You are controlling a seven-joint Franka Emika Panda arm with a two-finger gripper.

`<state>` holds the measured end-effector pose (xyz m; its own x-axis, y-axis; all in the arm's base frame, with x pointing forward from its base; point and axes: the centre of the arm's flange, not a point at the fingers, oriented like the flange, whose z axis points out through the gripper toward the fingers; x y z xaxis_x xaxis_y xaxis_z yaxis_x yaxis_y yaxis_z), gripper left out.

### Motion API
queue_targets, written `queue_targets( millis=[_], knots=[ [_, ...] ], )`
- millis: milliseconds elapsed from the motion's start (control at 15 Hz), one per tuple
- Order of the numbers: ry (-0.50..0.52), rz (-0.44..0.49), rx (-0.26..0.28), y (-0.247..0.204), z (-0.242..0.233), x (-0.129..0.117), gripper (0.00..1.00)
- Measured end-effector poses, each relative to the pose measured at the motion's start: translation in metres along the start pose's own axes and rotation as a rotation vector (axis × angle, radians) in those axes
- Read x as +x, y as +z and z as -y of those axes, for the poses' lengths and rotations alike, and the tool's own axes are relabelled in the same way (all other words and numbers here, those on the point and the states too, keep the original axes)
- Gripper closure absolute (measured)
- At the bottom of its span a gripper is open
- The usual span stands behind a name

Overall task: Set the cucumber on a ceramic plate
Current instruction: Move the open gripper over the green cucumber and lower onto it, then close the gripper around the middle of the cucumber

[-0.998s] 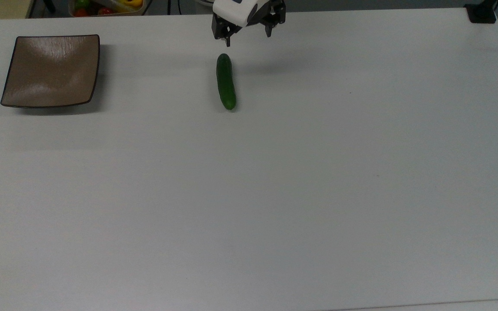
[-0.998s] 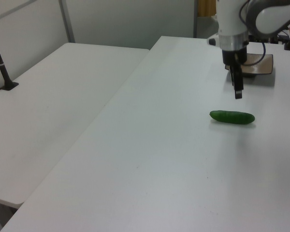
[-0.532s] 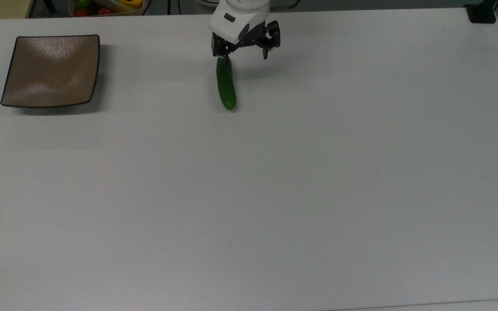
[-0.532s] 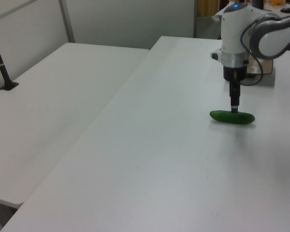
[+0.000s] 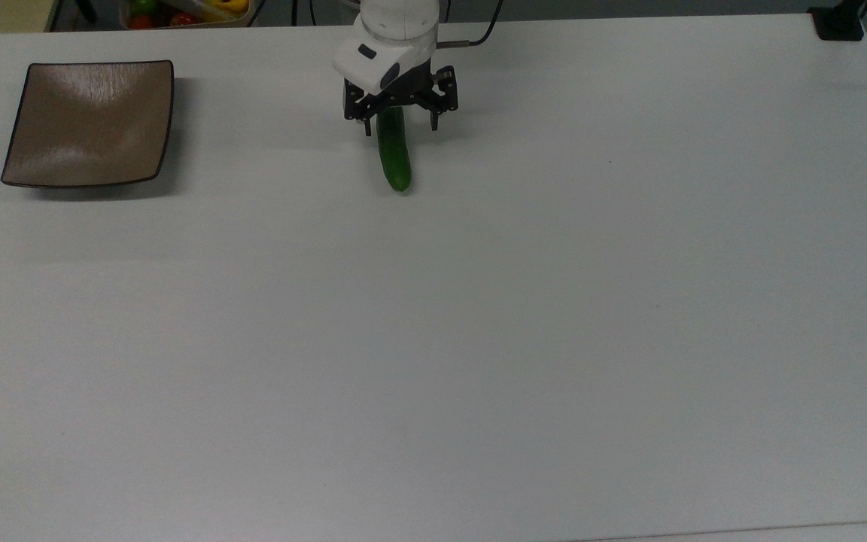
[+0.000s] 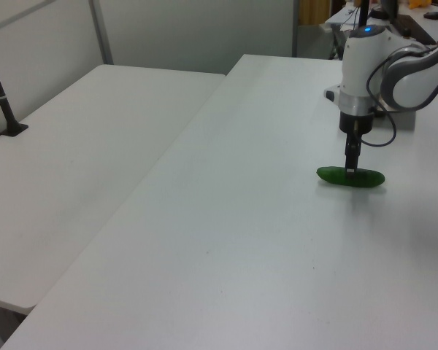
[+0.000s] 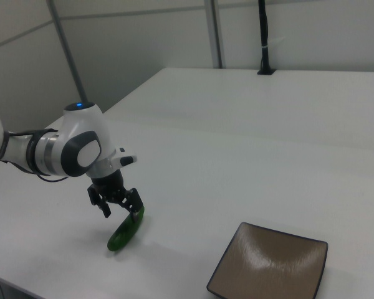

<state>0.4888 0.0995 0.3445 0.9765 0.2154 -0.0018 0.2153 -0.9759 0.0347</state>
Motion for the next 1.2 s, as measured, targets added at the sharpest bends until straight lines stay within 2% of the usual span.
queue_targets(
  millis=[532, 732, 798, 865, 1064, 1197],
  knots=[
    [-0.027, 0.019, -0.027, 0.025, -0.005, 0.001, 0.02],
    [-0.031, 0.026, -0.032, 0.028, -0.006, -0.001, 0.24],
    [-0.032, 0.027, -0.032, 0.028, -0.006, -0.001, 0.24],
    [-0.032, 0.028, -0.032, 0.029, -0.006, -0.001, 0.31],
    [-0.031, 0.028, -0.032, 0.029, -0.006, -0.001, 0.59],
    [-0.031, 0.028, -0.032, 0.029, -0.006, -0.001, 0.59]
  ],
)
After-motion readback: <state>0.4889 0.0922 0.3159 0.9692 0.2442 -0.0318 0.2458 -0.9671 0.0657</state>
